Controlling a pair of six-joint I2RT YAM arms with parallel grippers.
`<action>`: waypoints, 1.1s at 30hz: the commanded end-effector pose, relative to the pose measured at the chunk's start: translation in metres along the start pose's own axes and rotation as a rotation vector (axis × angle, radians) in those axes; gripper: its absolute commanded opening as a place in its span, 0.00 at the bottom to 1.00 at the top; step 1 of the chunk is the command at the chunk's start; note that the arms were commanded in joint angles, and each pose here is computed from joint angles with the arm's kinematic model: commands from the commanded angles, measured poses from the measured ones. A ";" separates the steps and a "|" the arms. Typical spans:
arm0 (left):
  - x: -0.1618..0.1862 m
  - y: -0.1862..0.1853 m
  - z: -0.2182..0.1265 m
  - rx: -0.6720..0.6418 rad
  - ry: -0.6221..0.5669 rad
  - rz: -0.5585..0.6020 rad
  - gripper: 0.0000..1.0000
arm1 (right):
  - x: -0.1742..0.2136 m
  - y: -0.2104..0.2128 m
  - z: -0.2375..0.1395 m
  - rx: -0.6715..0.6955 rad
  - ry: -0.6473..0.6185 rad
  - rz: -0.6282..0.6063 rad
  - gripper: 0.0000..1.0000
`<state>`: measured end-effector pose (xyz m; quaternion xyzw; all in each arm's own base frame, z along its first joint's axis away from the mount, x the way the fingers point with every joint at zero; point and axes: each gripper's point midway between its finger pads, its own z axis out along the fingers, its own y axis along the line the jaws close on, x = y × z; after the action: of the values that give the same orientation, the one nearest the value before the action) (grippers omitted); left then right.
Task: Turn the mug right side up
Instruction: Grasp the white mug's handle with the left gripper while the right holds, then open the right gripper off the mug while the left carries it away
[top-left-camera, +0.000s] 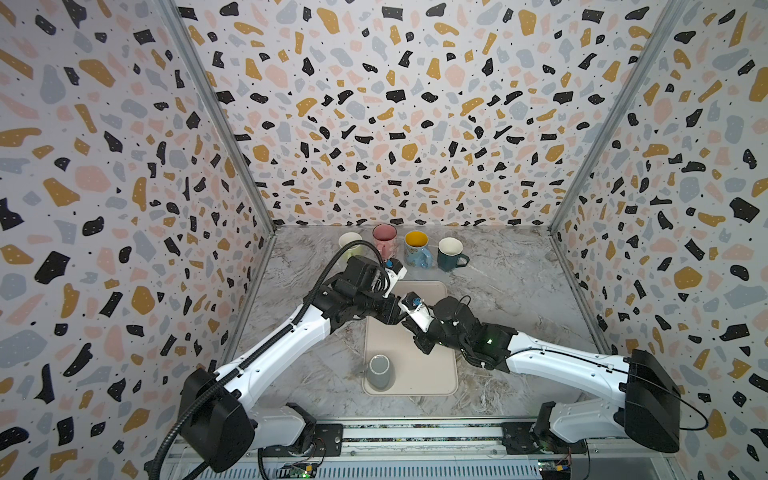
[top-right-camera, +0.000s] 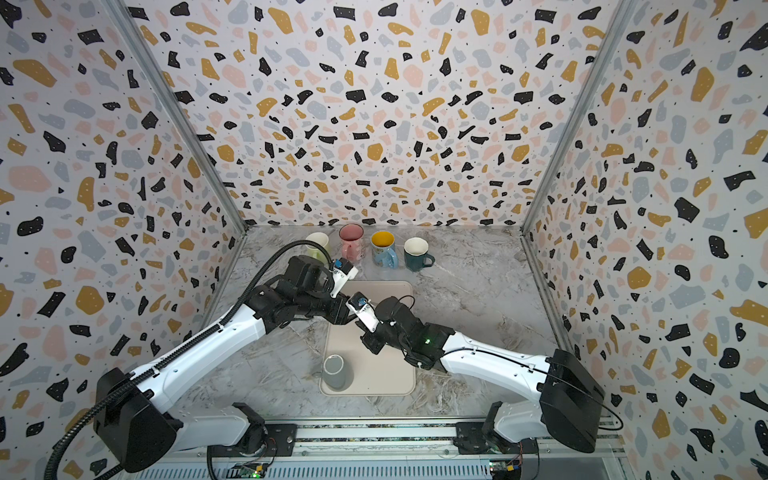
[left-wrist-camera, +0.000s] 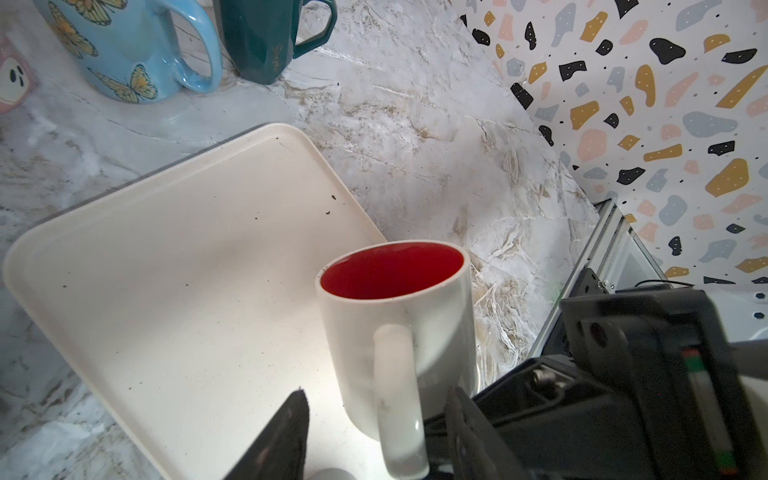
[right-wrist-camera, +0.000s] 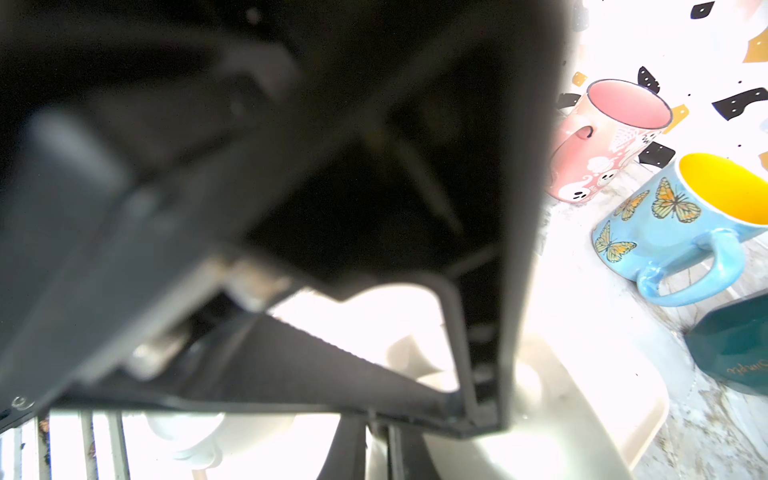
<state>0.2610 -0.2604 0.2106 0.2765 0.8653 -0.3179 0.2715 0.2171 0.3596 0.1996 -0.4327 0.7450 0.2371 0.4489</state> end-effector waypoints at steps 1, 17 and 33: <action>0.002 0.004 0.008 -0.023 0.005 -0.014 0.54 | -0.066 0.005 -0.030 -0.003 -0.220 -0.038 0.00; -0.003 -0.001 0.009 0.010 -0.022 -0.043 0.47 | -0.071 0.006 -0.034 -0.001 -0.244 -0.043 0.00; 0.006 -0.002 0.007 0.018 -0.005 -0.052 0.00 | -0.072 0.000 -0.039 0.033 -0.261 -0.044 0.00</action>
<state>0.2603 -0.2748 0.2188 0.2534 0.8576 -0.3568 0.2703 0.2137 0.3596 0.2192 -0.4310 0.7272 0.2388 0.4779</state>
